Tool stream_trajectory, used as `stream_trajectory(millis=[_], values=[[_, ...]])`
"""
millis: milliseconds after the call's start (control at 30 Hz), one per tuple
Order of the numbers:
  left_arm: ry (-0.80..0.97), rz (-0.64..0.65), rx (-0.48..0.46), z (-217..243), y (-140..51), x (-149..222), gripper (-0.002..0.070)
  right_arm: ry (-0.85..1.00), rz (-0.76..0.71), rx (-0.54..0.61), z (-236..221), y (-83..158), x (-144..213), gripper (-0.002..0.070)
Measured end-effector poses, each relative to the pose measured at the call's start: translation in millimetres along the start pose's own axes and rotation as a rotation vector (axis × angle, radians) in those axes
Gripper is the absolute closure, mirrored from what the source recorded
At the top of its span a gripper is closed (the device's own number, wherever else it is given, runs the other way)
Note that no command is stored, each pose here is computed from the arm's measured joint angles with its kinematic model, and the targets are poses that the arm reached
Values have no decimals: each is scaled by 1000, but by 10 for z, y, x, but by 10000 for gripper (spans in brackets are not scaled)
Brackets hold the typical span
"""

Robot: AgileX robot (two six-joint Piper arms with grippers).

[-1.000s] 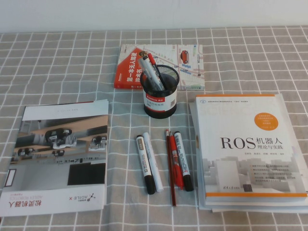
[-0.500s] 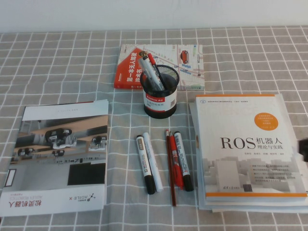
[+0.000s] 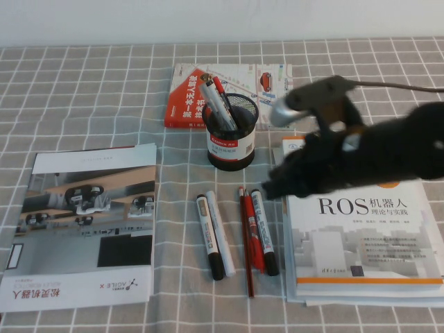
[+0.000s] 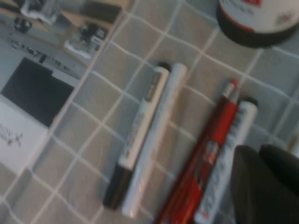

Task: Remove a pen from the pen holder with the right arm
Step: 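Take a marker out of the pen holder and lay it on the table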

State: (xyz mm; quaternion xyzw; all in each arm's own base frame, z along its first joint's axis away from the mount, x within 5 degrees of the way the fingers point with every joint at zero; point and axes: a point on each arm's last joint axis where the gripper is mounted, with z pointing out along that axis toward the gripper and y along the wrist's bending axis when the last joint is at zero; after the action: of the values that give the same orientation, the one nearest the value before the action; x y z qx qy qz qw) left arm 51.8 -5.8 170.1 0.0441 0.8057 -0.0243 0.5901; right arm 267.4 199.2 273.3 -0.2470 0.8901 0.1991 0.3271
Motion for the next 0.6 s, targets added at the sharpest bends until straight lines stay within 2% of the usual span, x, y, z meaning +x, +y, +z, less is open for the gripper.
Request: stream_trajectory(millis=[333, 433, 600], values=[[0, 0, 0, 0, 0, 0, 678, -68, -80, 13, 389, 1, -456, 666], [0, 0, 0, 0, 0, 0, 678, -119, -131, 24, 439, -6, -556, 615], [0, 0, 0, 0, 0, 0, 678, -239, -195, 68, 548, -51, -666, 451]])
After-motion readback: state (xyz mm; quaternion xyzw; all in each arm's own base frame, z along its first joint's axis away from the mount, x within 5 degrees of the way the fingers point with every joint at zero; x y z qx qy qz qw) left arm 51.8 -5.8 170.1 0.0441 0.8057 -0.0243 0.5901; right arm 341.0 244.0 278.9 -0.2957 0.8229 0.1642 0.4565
